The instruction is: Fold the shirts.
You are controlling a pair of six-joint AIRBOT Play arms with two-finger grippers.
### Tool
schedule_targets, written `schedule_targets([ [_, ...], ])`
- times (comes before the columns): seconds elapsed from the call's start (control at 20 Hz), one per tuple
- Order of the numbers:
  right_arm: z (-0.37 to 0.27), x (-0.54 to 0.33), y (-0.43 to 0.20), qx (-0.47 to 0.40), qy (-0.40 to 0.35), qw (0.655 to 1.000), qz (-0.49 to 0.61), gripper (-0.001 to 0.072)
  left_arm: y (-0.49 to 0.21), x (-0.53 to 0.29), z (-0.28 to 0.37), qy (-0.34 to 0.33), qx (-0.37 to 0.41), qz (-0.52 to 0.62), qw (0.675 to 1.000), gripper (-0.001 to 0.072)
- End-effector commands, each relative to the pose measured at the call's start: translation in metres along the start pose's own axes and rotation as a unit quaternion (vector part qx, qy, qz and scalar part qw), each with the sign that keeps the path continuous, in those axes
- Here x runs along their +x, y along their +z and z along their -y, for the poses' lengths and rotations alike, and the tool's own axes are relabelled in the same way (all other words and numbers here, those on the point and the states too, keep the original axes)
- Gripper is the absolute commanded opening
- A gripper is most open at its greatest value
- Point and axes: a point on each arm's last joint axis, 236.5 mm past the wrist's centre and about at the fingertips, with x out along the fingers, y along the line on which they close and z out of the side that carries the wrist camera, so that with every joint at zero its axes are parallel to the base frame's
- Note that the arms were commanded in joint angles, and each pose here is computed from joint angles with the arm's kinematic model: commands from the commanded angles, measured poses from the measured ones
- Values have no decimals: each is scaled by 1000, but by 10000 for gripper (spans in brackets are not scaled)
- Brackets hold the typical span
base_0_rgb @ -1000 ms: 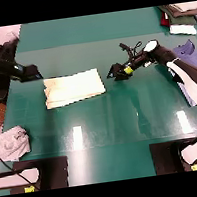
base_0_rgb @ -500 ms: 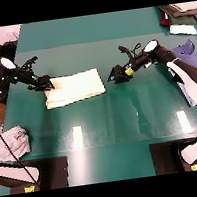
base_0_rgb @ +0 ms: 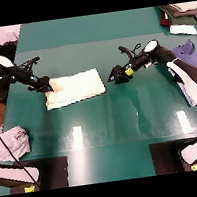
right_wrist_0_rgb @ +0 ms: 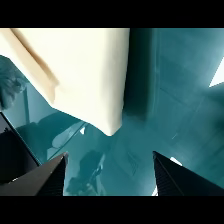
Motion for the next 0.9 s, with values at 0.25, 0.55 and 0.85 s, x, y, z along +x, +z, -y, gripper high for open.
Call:
schedule_targets([
  [0.25,-1,0,2,0,0,1000,3,594,-86,-62,28,57,84,-114,988,720],
  [0.55,-11,-15,36,-29,-8,998,55,595,-20,-55,48,24,53,31,998,708],
  [0.85,2,2,72,-28,-2,998,54,599,5,-59,84,-47,77,90,992,25],
])
